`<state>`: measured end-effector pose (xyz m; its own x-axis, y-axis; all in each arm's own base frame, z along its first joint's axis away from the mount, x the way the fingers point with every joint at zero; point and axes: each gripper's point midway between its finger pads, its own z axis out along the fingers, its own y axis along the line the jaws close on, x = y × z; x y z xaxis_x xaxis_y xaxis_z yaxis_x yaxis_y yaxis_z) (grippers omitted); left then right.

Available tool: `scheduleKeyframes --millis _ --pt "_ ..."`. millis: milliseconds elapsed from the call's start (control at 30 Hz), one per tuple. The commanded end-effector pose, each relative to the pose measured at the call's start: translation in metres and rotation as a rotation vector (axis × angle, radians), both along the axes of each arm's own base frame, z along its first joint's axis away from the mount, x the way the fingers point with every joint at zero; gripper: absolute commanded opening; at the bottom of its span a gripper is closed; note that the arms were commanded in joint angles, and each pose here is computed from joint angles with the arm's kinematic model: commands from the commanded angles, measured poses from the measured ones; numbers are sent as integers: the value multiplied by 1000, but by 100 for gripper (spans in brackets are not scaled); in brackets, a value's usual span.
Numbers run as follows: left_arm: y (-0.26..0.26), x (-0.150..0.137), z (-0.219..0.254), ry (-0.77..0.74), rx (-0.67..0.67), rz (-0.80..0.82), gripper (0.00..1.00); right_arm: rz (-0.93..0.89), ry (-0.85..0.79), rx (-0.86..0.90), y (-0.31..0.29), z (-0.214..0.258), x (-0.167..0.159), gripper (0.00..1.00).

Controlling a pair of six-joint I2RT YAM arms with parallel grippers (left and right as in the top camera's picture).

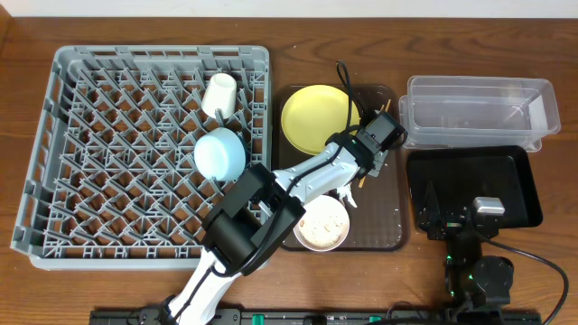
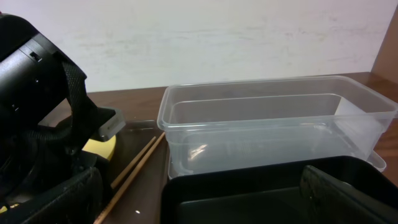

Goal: Sort waste into correct bins and load items into the dishwasher rack
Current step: 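Close the left gripper on one chopstick and lift it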

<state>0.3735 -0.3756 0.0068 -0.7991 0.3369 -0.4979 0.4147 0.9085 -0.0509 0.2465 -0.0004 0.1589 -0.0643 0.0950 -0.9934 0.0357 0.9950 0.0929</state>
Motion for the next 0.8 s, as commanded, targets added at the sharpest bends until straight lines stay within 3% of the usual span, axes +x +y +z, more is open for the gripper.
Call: scheduleKeyframes --millis 0,233,467,600,767 --pt "-5 5 15 -13 -32 0 6 -18 2 11 -3 -1 0 99" --pt "-18 1 93 -51 -202 8 6 -18 2 11 -3 -1 0 99" --pt "-10 -5 146 -87 -269 32 6 -18 2 11 -3 -1 0 99" --pt "6 -11 167 -91 -264 45 6 -18 2 11 -3 -1 0 99" --pt "68 -4 178 -82 -151 163 6 -18 2 11 -3 -1 0 99"
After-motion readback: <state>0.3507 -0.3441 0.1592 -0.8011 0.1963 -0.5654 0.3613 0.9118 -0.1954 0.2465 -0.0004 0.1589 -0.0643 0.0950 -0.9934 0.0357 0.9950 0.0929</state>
